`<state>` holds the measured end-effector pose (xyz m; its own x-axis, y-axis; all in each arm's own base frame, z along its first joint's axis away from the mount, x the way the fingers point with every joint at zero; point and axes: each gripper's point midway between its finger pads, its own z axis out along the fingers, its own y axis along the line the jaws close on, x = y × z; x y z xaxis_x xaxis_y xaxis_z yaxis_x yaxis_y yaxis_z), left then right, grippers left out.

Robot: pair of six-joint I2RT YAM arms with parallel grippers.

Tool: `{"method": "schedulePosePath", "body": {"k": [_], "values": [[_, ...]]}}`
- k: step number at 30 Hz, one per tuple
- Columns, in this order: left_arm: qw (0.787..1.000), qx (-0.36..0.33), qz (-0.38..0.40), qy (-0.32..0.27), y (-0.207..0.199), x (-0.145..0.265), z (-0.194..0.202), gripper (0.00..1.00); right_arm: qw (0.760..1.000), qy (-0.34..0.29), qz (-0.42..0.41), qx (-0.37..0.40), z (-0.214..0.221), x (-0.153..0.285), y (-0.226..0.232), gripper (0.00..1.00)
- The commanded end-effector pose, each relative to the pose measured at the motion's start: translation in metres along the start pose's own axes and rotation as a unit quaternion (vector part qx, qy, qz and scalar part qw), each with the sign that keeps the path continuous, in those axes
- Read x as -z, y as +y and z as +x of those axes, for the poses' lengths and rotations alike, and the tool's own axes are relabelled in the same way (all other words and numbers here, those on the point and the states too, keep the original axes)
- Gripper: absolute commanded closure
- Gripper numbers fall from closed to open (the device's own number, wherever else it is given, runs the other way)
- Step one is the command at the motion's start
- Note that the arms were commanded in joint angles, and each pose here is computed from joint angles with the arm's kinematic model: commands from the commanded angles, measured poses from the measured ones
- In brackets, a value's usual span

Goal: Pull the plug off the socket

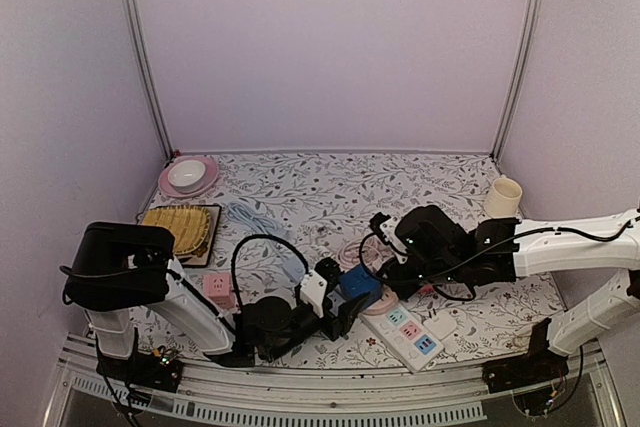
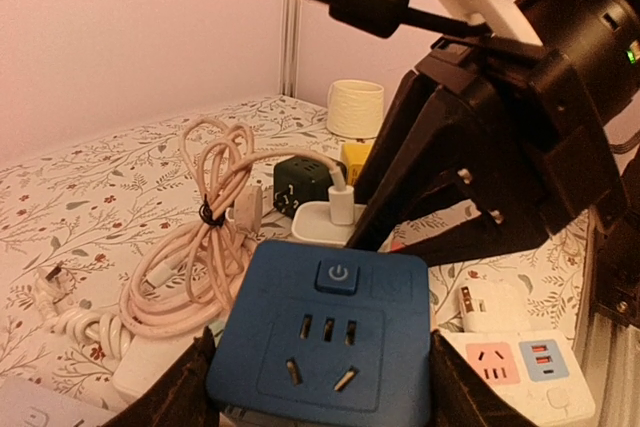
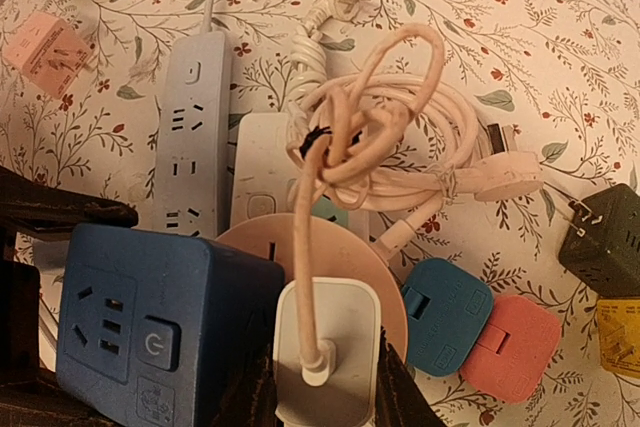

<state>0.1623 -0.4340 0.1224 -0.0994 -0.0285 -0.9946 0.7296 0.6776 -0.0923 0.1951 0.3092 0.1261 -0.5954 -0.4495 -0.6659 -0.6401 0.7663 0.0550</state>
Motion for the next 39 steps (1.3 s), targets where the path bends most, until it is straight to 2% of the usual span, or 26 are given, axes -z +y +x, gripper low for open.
{"method": "schedulePosePath", "body": {"k": [1,13,17,25,30,39], "values": [[0.996,-0.052,0.000,0.066,0.001,0.001,0.042,0.83,0.990,-0.116,-0.083,-0.017,-0.068,0.027,0.044,0.96],[0.996,-0.053,0.000,0.067,0.001,0.001,0.043,0.83,0.992,-0.097,-0.070,0.030,-0.052,0.017,0.064,0.96],[0.996,-0.053,0.002,0.067,0.000,0.001,0.042,0.83,0.994,-0.103,-0.038,0.008,-0.053,0.018,0.048,0.96],[0.996,-0.053,0.002,0.067,0.001,0.001,0.042,0.83,0.988,-0.118,-0.081,-0.051,-0.065,0.031,0.029,0.96],[0.996,-0.053,0.003,0.067,0.001,0.001,0.042,0.83,0.987,-0.120,-0.087,-0.063,-0.065,0.032,0.025,0.96],[0.996,-0.054,0.003,0.067,0.000,0.000,0.042,0.83,0.990,-0.115,-0.085,0.001,-0.067,0.030,0.060,0.96]]}}
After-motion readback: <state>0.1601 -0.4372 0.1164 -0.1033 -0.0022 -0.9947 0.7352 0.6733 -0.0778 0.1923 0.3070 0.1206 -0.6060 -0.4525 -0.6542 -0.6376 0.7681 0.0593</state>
